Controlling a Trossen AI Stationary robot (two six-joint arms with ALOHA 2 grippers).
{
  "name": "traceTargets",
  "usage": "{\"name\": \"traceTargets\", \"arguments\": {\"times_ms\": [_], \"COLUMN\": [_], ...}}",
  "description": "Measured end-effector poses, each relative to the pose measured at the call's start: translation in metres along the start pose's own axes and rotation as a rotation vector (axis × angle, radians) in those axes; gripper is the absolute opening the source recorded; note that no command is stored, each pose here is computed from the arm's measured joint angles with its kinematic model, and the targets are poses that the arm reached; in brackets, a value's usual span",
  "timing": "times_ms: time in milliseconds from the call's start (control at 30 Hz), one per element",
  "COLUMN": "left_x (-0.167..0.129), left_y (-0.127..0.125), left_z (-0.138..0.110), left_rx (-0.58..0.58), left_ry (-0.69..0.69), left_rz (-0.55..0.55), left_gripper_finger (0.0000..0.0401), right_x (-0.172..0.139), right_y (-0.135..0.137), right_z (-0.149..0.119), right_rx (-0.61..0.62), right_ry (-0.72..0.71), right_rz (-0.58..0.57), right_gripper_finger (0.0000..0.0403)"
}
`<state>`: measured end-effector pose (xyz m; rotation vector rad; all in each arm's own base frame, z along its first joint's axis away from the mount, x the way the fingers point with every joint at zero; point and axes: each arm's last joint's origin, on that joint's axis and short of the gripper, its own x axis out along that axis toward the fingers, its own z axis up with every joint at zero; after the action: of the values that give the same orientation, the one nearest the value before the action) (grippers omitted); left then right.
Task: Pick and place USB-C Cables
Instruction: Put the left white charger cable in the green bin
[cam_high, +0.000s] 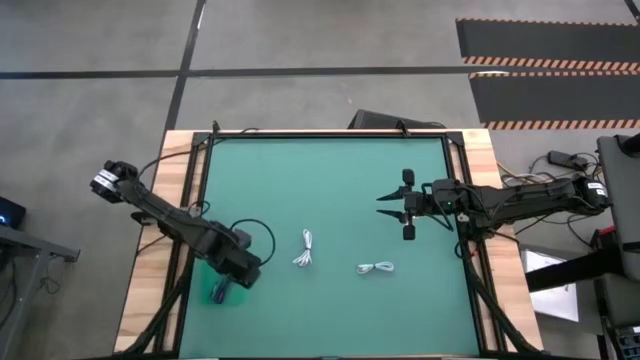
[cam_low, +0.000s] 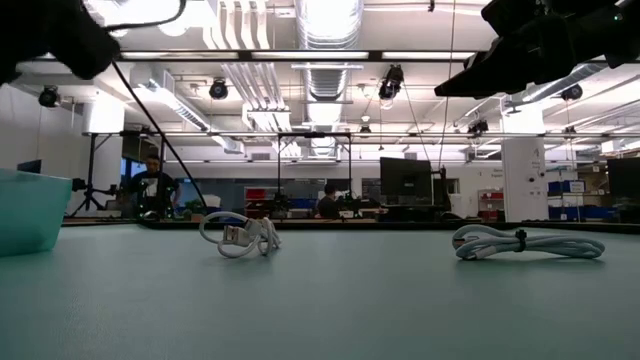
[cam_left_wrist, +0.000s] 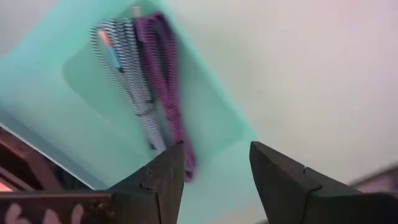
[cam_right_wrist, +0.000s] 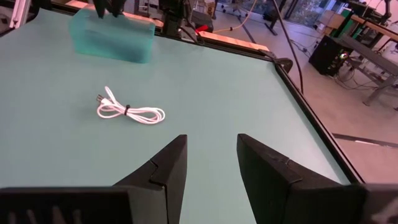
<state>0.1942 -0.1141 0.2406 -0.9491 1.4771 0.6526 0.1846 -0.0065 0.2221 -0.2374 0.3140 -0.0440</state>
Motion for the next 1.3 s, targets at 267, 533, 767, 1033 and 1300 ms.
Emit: {"name": "traceTargets", "arguments": {"times_ms": [267, 533, 767, 1033, 1300], "left_x": [-0.030, -0.042, -0.050, -0.046, -0.025], "left_y": [-0.019, -0.040, -0.049, -0.049, -0.053], "left_z": [0.008, 0.027, 0.044, 0.059, 0.065], "left_rx": [-0.006, 0.260, 0.468, 0.416, 0.348], "left_ry": [-0.037, -0.308, -0.607, -0.770, -0.770], "left_rz": [-0.135, -0.323, -0.318, -0.294, -0.334], "left_gripper_finger": [0.0162, 0.0162, 0.0162, 0.0162, 0.0162], "right_x": [0.000, 0.000, 0.000, 0.000, 0.000], "right_y": [0.000, 0.000, 0.000, 0.000, 0.000], "right_z": [0.000, 0.001, 0.002, 0.002, 0.001], "right_rx": [0.004, 0.037, 0.117, 0.216, 0.237], "right_ry": [-0.001, -0.006, -0.021, -0.020, -0.014], "right_rz": [0.000, -0.002, -0.002, 0.002, 0.004], "right_gripper_finger": [0.0132, 0.0132, 0.0132, 0.0132, 0.0132]}}
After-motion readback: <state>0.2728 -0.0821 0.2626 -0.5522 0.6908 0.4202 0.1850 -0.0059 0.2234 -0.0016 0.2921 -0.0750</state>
